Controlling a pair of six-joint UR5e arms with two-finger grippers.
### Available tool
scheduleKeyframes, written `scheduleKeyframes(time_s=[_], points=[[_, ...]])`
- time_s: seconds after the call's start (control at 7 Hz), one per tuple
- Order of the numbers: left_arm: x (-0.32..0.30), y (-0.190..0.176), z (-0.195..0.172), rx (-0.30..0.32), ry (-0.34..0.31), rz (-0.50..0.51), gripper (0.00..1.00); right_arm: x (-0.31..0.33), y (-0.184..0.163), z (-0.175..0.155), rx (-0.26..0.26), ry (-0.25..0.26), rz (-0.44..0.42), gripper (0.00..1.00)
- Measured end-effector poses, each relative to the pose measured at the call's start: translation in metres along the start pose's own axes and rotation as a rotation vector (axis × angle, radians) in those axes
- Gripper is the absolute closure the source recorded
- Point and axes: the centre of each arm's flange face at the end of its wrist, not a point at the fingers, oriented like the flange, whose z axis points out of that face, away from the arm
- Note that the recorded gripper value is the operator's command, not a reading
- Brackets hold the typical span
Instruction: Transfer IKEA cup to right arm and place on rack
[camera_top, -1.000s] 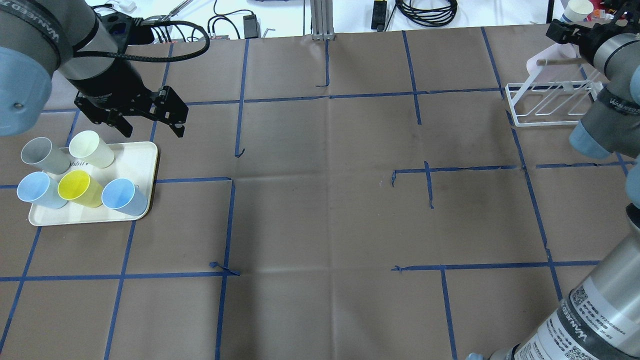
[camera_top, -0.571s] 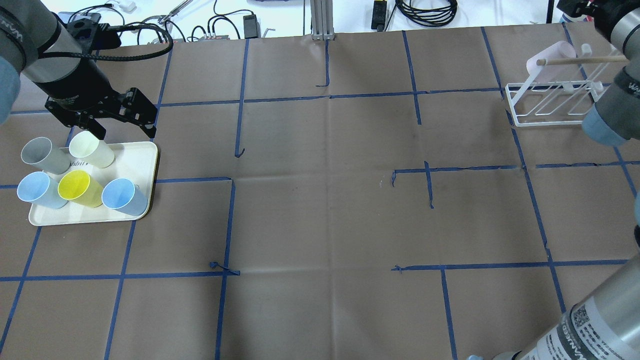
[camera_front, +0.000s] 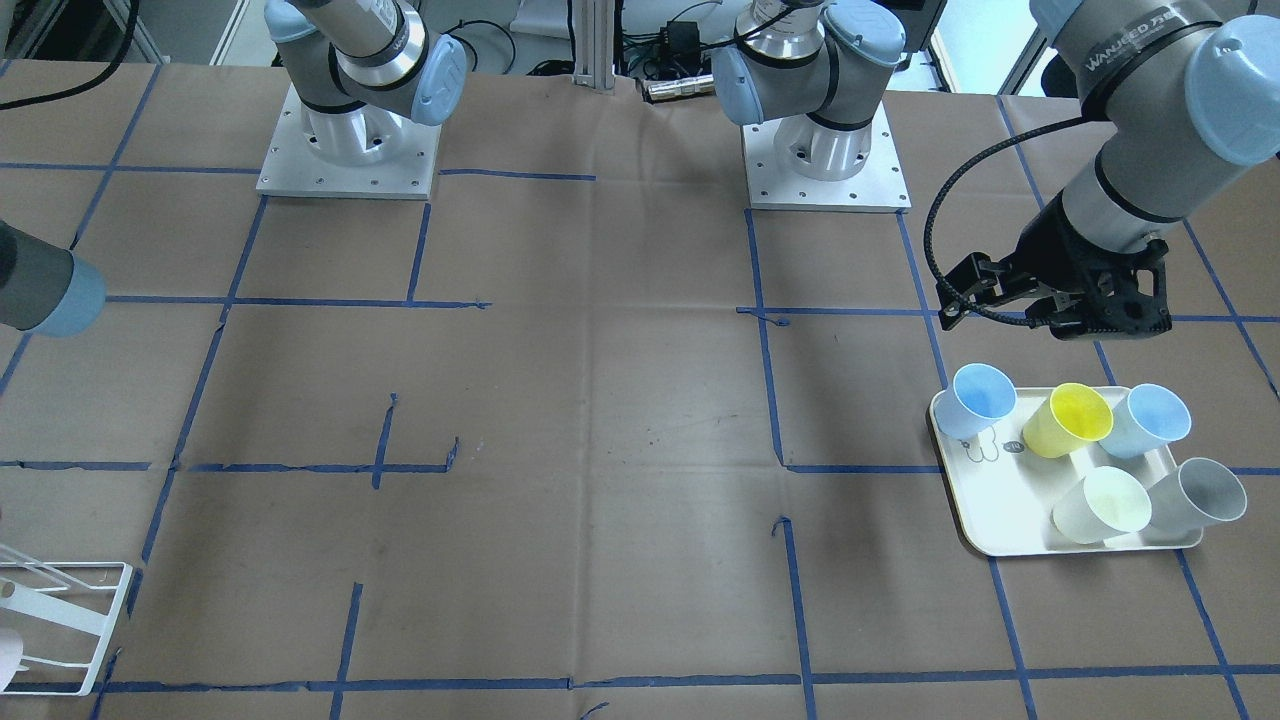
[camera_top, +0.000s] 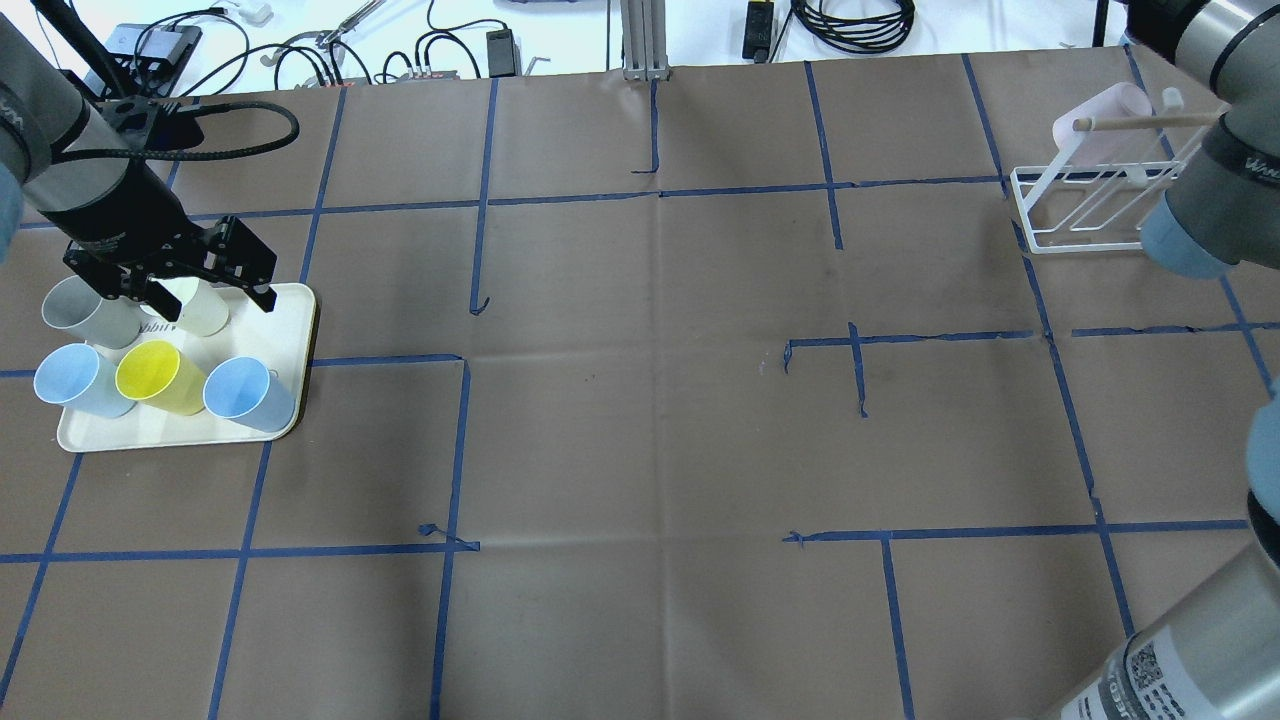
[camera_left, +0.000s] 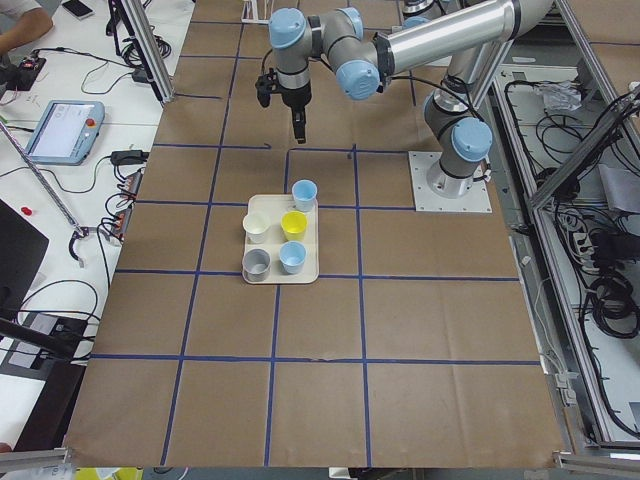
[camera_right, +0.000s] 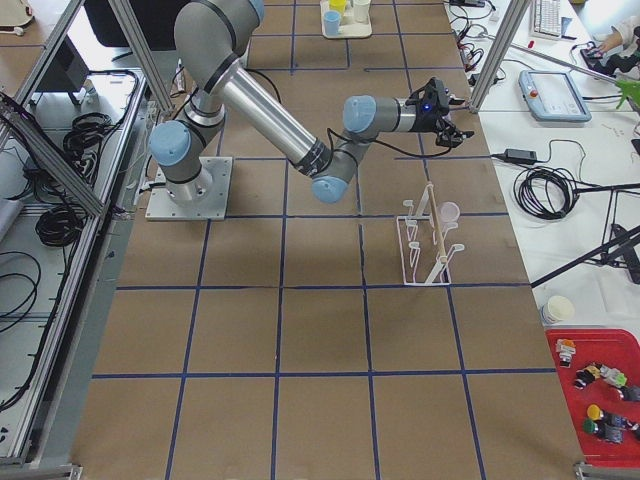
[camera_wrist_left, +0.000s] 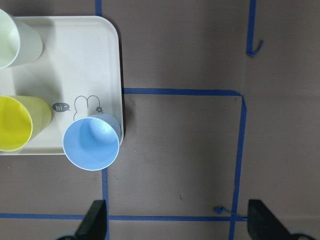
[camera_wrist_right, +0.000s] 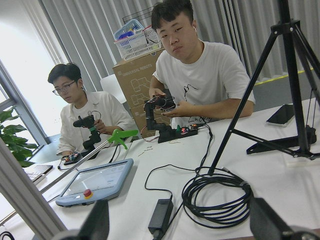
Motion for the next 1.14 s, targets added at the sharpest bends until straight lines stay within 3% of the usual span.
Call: scheduleKeyframes(time_s=[0.43,0.86,1.14], points=[[-0.020,0.006,0.050,0.042,-0.014,-0.018,0.01,-0.050,0.022,0.020,-0.054,-0.072,0.363,0.00],[-0.028,-0.009,0.093,0.024,-0.008,-0.011,0.01,-0.137,0.081,0.044,-0.214,-0.148,0.695,0.00],[-0.032,-0.019,0.114,0.003,0.000,-0.010,0.01,-0.174,0.107,0.049,-0.296,-0.175,0.824,0.00]])
